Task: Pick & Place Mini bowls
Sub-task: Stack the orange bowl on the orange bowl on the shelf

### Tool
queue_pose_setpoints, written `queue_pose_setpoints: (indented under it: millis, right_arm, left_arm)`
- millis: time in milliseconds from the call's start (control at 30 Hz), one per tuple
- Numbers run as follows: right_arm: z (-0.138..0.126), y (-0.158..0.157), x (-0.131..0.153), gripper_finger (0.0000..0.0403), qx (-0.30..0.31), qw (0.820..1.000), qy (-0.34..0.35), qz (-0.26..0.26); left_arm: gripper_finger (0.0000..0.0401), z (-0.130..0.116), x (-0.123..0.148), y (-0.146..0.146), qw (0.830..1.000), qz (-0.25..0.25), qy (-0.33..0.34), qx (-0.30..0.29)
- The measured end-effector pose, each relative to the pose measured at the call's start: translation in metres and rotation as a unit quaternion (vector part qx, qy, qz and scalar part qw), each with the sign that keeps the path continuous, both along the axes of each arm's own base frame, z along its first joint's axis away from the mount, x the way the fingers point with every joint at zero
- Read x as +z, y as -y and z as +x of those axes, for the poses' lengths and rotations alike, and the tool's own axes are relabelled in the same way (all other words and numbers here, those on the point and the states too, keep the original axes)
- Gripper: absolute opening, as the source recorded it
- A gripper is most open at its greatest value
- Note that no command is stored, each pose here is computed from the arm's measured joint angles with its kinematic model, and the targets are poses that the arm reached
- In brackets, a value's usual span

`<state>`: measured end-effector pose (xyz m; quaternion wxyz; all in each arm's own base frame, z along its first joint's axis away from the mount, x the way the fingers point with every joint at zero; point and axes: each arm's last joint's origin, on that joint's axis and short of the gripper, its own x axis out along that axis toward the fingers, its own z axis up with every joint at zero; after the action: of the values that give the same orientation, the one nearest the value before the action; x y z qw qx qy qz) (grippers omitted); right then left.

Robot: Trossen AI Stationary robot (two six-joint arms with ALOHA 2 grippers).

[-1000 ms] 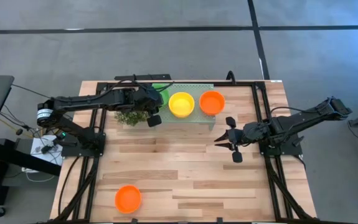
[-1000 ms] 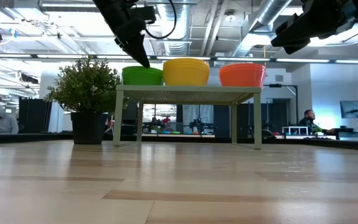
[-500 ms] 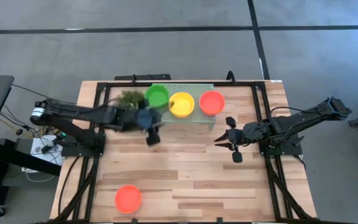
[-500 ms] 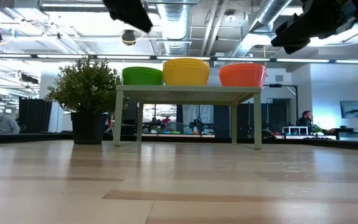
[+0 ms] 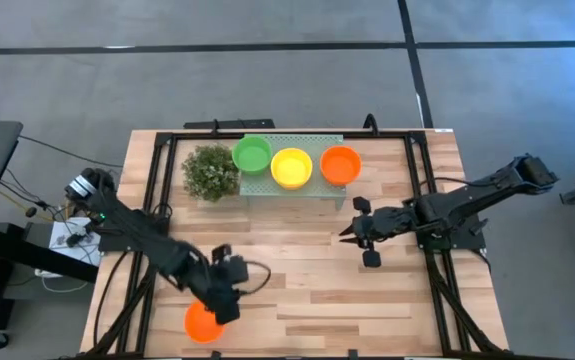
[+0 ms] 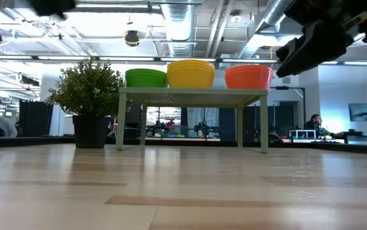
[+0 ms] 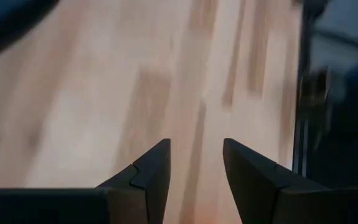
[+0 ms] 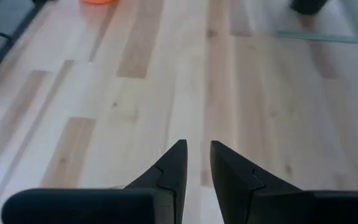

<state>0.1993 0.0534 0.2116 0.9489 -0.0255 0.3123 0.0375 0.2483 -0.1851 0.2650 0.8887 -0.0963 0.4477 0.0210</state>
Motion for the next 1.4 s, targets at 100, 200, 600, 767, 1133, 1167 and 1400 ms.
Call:
queue_pose_setpoints:
  millis: [100, 200, 600, 767, 1133, 1167, 1400]
  right_arm:
    - [0.006, -0.004, -0.001, 0.0066, 0.026, 0.999, 0.009, 0.022]
    - [0.01, -0.007, 0.003, 0.0066, 0.055, 0.997, 0.034, 0.047]
    - [0.016, -0.01, 0.016, 0.0066, 0.109, 0.987, 0.115, 0.02]
    - [0.016, -0.01, 0.016, 0.0066, 0.11, 0.987, 0.115, 0.018]
    - [0.016, -0.01, 0.018, 0.0066, 0.109, 0.986, 0.122, 0.02]
    - [0.017, -0.01, 0.018, 0.0066, 0.111, 0.985, 0.127, 0.017]
    - [0.029, -0.018, 0.015, 0.0066, 0.173, 0.965, 0.177, -0.081]
  left_arm:
    - [0.0147, -0.006, -0.02, 0.01, 0.996, -0.02, -0.077, 0.029]
    - [0.0147, -0.013, -0.036, 0.015, 0.984, -0.041, -0.159, 0.063]
    - [0.0147, -0.022, -0.067, 0.019, 0.962, -0.026, -0.262, 0.074]
    - [0.0147, -0.032, -0.084, 0.013, 0.949, -0.025, -0.307, 0.071]
    - [0.0086, -0.044, -0.106, 0.002, 0.934, -0.015, -0.349, 0.071]
    - [0.0062, -0.044, -0.106, 0.002, 0.933, -0.02, -0.351, 0.072]
    - [0.001, -0.027, -0.089, -0.014, 0.947, -0.05, -0.295, 0.117]
